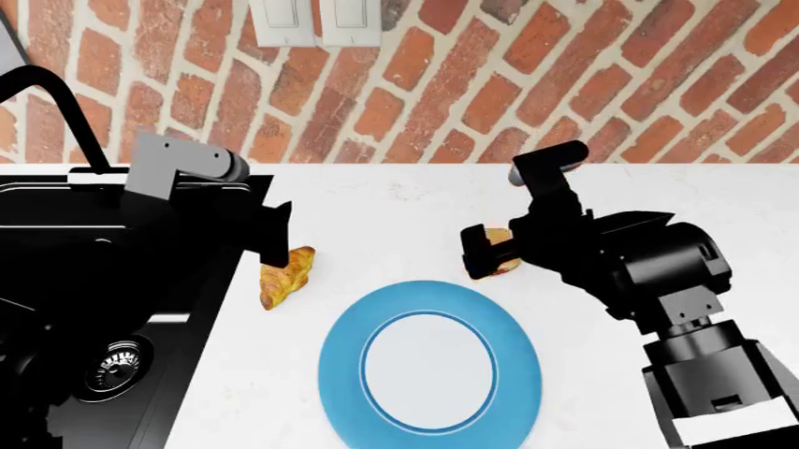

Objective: Place the pastries on the plates.

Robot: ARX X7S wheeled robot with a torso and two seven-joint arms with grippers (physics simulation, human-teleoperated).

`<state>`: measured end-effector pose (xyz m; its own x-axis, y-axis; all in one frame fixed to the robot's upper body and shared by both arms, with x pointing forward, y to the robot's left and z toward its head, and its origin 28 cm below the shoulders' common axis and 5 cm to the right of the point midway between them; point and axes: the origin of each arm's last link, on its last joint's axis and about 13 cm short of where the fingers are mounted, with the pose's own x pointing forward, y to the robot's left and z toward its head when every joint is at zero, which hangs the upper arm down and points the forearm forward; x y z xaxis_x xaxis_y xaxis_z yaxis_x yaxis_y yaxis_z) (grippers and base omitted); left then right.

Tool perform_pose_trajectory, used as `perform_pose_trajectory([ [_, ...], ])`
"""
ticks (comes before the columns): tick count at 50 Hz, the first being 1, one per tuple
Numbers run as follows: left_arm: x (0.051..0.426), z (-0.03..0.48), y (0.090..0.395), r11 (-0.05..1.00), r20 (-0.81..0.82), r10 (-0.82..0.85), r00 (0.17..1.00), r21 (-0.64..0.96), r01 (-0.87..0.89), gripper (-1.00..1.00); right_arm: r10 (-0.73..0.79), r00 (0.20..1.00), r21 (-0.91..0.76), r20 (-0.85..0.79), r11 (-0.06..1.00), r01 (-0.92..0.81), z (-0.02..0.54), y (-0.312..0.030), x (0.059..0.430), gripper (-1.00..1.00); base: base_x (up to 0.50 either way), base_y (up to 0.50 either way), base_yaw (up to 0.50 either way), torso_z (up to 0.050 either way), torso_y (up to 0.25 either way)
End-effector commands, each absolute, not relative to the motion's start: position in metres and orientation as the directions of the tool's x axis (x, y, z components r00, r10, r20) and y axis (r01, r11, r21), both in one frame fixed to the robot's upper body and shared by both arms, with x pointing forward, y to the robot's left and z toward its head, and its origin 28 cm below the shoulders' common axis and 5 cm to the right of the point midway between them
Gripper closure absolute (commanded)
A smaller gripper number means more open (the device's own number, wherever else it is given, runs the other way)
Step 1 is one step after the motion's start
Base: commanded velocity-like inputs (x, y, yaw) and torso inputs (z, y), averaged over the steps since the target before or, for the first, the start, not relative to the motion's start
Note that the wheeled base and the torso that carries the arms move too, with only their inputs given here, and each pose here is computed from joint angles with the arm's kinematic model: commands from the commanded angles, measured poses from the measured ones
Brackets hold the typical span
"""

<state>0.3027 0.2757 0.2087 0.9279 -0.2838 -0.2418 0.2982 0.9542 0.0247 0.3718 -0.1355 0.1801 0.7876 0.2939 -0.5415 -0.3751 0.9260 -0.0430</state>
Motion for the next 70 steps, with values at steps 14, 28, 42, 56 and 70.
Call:
perform_pose_trajectory([
  [14,0.306,0.205,0.272,0.954,-0.251,-0.284,0.925,0.024,0.299,-1.00,0.316,0.721,0.013,-0.617,0.920,-0.392,0.151,-0.137,0.374,-1.00,0.00,0.00,0.00,0.000,0.000],
  [28,0.305,0.208,0.273,0.952,-0.249,-0.289,0.924,0.028,0.305,-1.00,0.300,0.800,-0.029,-0.520,0.929,-0.368,0.173,-0.139,0.375,1.00,0.00,0.00,0.00,0.000,0.000],
  [42,0.305,0.207,0.273,0.950,-0.249,-0.296,0.922,0.028,0.312,-1.00,0.355,0.812,-0.051,-0.464,0.904,-0.424,0.197,-0.141,0.356,1.00,0.00,0.00,0.00,0.000,0.000],
  [56,0.307,0.205,0.268,0.947,-0.248,-0.304,0.920,0.032,0.321,-1.00,0.586,0.633,0.066,-0.506,0.758,-0.649,0.230,-0.132,0.283,1.00,0.00,0.00,0.00,0.000,0.000],
  [70,0.306,0.204,0.269,0.947,-0.247,-0.304,0.920,0.028,0.320,-1.00,0.643,0.517,0.127,-0.565,0.687,-0.715,0.213,-0.119,0.258,1.00,0.00,0.00,0.00,0.000,0.000],
])
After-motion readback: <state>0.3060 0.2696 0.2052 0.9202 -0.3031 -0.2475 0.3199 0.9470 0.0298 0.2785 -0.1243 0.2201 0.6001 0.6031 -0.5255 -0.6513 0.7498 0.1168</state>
